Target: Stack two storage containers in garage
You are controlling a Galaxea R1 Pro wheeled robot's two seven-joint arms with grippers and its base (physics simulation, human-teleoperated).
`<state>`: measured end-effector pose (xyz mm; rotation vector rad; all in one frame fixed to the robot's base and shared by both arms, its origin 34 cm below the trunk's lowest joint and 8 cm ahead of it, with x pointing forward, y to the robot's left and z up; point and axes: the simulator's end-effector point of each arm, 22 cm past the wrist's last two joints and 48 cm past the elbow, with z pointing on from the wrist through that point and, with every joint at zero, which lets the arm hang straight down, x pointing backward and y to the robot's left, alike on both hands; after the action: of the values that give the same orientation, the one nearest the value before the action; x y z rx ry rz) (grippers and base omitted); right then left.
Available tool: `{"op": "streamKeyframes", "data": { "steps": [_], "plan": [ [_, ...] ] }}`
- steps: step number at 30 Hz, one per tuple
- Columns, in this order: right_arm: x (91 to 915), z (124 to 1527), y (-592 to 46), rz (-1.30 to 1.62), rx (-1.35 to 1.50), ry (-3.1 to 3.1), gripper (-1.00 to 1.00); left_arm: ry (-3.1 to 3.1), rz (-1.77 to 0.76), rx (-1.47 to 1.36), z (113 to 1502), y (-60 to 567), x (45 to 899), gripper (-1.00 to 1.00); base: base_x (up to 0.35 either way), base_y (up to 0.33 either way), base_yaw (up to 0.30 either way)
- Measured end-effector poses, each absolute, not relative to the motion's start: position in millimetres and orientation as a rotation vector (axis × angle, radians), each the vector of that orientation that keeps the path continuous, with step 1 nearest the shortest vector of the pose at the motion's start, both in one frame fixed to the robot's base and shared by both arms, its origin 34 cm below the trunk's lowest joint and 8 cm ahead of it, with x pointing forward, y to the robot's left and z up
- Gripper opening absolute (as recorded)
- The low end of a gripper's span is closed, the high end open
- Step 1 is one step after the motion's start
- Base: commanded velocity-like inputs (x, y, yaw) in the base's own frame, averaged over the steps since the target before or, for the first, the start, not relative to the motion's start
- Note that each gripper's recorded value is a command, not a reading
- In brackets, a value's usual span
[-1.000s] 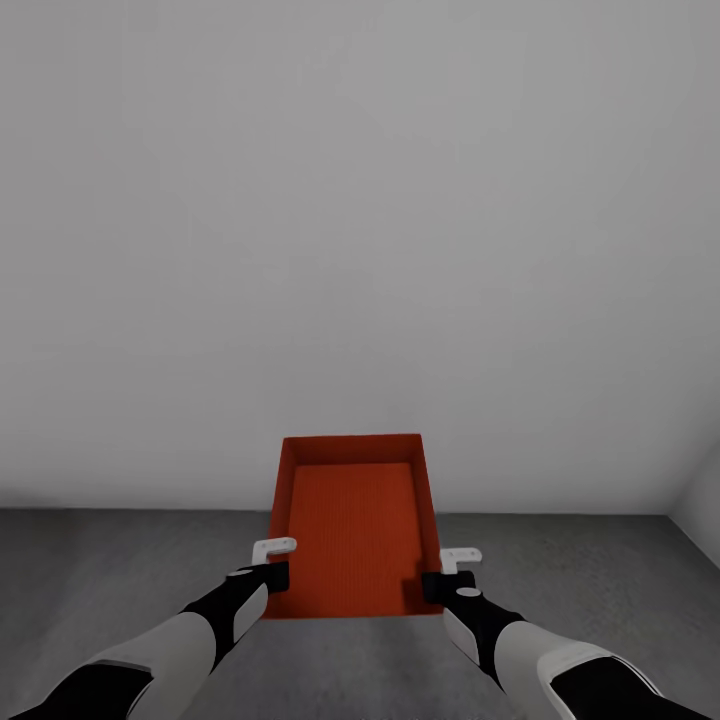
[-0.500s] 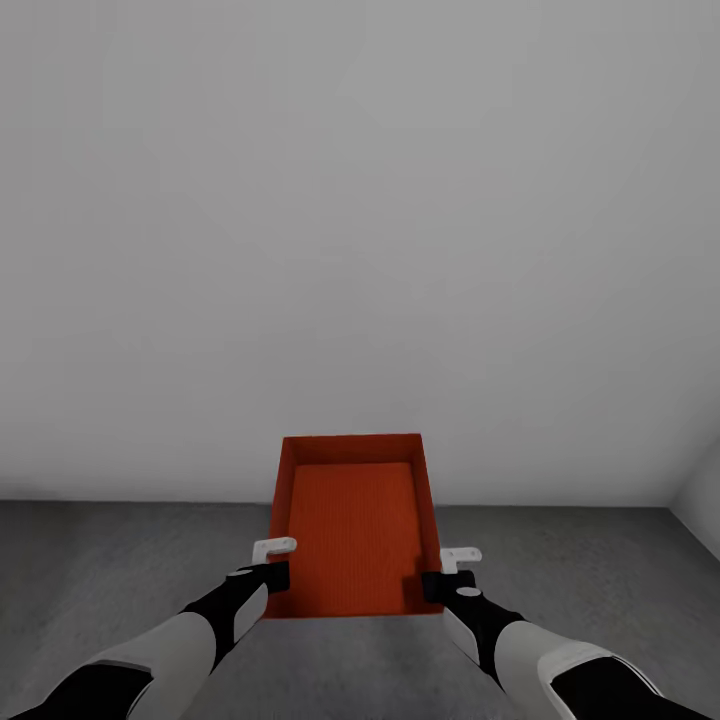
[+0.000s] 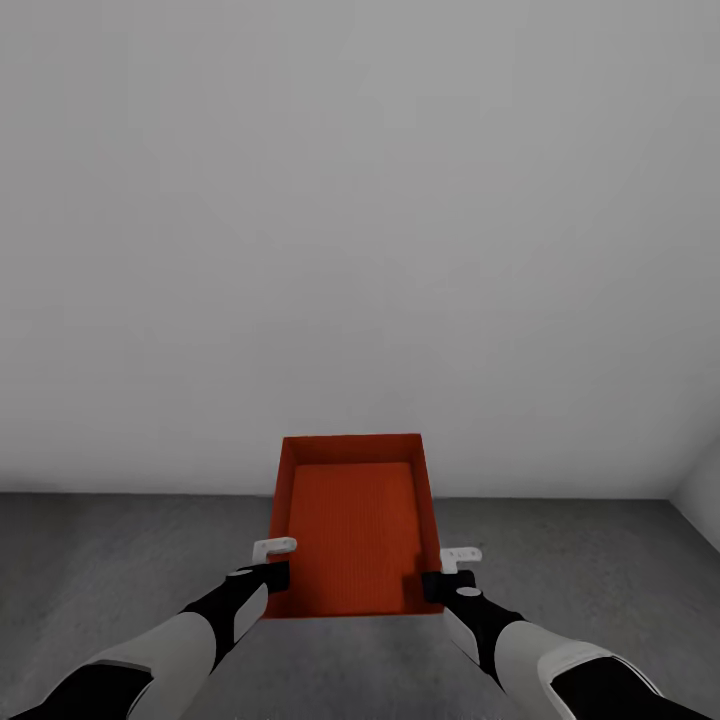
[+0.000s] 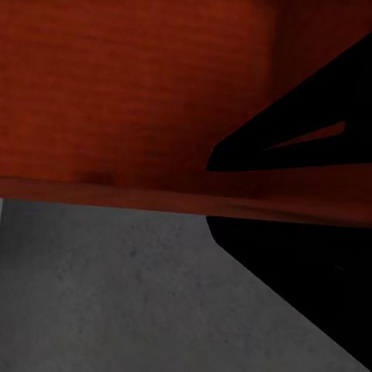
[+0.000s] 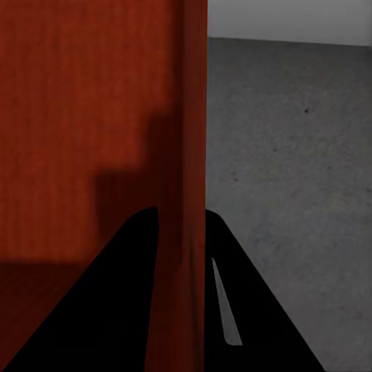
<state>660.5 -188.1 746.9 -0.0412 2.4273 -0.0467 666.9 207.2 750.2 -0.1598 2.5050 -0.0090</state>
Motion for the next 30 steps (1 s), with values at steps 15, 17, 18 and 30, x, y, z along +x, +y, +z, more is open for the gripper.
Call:
{"op": "streamKeyframes", "data": {
  "steps": [15, 17, 18, 30],
  "plan": [
    [659, 720, -188, -0.046, -0.042, 2.451, -1.0, 2.529, -0.007, -0.161, 723, 207, 666, -1.0, 0.0, 0.0, 0.0],
    [659, 716, -188, -0.046, -0.042, 2.455, -1.0, 2.532, -0.007, -0.161, 719, 207, 666, -1.0, 0.0, 0.0, 0.0],
    [659, 714, -188, -0.046, -0.042, 2.456, -1.0, 2.534, -0.007, -0.161, 717, 207, 666, -1.0, 0.0, 0.0, 0.0],
    [657, 691, -188, -0.046, -0.043, 2.475, -1.0, 2.553, -0.005, -0.162, 694, 207, 664, -1.0, 0.0, 0.0, 0.0]
  ]
}}
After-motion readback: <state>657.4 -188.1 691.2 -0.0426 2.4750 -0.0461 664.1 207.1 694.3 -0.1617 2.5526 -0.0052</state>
